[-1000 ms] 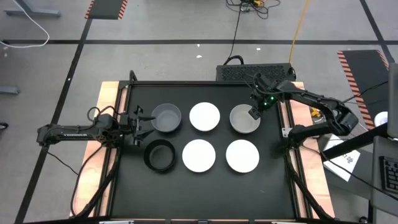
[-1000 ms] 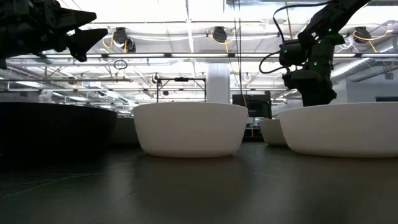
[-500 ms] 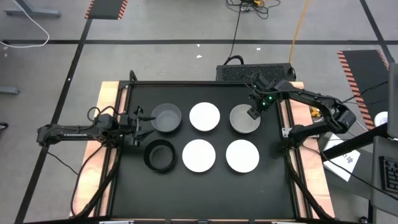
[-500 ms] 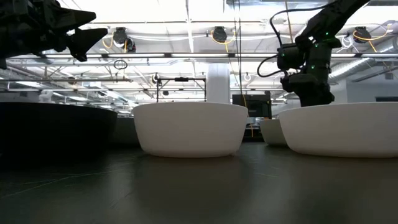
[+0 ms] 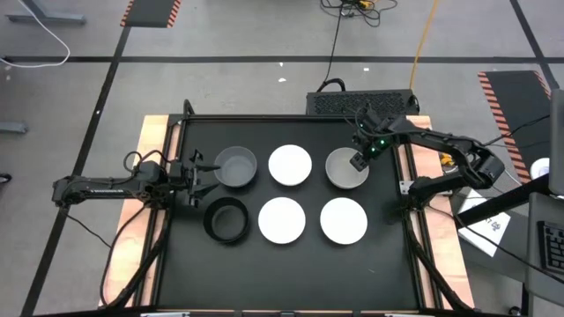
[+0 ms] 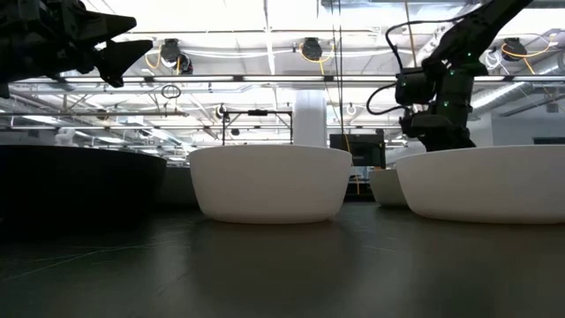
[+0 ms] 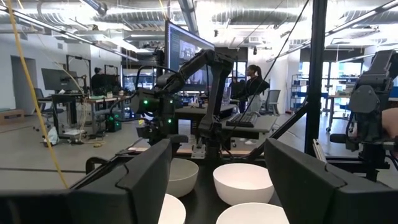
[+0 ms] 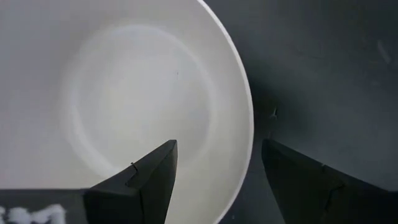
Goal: Nest bowls inside each other
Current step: Stack the right light grey bowl on top of the top white bowl
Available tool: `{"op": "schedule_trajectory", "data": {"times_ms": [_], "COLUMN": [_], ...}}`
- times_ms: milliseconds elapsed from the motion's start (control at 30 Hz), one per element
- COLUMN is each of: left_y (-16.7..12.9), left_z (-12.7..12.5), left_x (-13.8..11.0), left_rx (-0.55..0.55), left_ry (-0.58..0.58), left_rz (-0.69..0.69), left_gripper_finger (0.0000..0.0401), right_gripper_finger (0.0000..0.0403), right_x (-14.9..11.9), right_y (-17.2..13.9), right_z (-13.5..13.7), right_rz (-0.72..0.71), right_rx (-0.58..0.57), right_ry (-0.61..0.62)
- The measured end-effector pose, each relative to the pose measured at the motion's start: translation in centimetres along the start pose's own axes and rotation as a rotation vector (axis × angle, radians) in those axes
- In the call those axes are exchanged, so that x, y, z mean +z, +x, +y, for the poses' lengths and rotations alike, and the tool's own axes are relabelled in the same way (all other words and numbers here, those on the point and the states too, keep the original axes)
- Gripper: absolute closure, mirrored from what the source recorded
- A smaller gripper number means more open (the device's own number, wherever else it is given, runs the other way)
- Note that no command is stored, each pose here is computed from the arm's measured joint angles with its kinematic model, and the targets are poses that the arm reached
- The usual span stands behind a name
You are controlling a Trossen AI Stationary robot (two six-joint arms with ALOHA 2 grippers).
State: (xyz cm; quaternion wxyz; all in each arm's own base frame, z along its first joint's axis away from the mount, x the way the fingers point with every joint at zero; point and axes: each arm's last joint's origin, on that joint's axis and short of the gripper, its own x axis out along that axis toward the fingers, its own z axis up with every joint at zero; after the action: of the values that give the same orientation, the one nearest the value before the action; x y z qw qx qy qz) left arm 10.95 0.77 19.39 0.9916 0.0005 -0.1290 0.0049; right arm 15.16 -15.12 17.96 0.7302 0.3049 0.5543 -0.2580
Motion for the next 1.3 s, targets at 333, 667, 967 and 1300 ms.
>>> {"op": "schedule_trajectory", "data": {"times_ms": [333, 667, 967, 1300], "left_y": [0.0, 0.0, 0.0, 0.0], "left_z": [0.0, 0.0, 0.0, 0.0], "left_x": [0.0, 0.0, 0.0, 0.0], "left_rx": [0.0, 0.0, 0.0, 0.0], "left_ry": [-0.001, -0.002, -0.002, -0.016], "left_rz": [0.0, 0.0, 0.0, 0.0], "left_gripper_finger": [0.0141, 0.014, 0.014, 0.0141], "right_gripper_finger": [0.0203, 0.033, 0.0398, 0.0401], "right_x": [0.3, 0.4, 0.5, 1.2], "right_y": [0.2, 0.2, 0.2, -1.1], "right_z": [0.0, -0.2, -0.2, 0.4], "right_rz": [-0.044, -0.056, -0.071, -0.222], "right_rx": [-0.001, -0.047, -0.052, 0.052], "right_ry": [-0.029, -0.034, -0.064, -0.165]}}
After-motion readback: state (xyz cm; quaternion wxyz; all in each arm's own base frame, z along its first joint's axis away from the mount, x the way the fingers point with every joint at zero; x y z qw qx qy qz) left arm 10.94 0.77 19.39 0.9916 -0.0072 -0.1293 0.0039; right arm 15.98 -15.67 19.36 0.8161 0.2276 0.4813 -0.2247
